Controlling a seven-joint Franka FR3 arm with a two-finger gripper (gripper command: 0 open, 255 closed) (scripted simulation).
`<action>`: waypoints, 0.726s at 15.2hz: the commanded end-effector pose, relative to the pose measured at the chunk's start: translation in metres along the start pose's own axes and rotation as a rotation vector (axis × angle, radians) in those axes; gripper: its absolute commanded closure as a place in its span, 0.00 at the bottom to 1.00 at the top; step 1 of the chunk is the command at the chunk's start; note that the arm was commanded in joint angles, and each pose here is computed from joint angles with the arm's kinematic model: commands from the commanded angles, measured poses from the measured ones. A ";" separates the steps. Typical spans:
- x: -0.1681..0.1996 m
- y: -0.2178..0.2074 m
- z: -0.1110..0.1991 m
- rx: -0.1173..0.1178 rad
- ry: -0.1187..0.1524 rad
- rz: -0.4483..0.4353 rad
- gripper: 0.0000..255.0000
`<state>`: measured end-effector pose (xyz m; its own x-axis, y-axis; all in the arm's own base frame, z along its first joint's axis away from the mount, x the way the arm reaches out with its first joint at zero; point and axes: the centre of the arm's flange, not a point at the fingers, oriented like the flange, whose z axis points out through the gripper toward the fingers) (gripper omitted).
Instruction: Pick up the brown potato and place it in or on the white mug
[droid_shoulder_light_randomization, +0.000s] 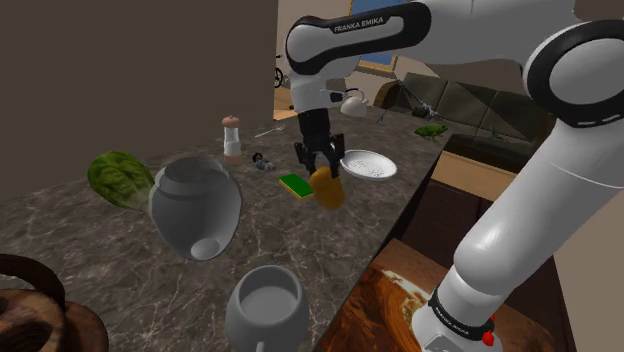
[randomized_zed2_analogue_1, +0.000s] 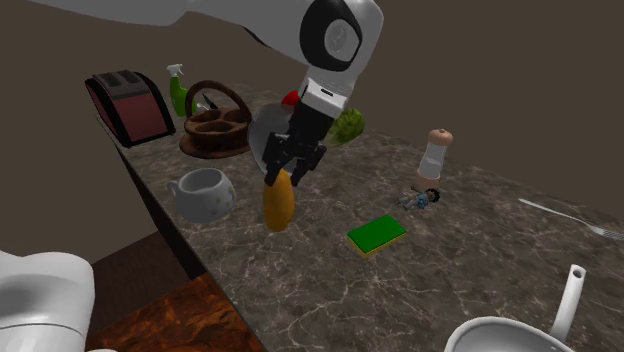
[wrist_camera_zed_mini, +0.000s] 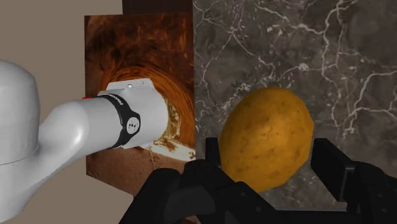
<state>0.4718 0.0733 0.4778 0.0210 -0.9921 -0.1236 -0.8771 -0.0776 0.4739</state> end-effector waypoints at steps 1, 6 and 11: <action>-0.025 0.008 0.008 0.000 -0.001 0.001 1.00; -0.085 0.028 0.027 0.000 -0.001 0.001 1.00; -0.146 0.048 0.045 0.000 -0.001 0.001 1.00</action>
<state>0.4082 0.2087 0.4763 0.0207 -0.9922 -0.1232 -0.8772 -0.0771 0.4739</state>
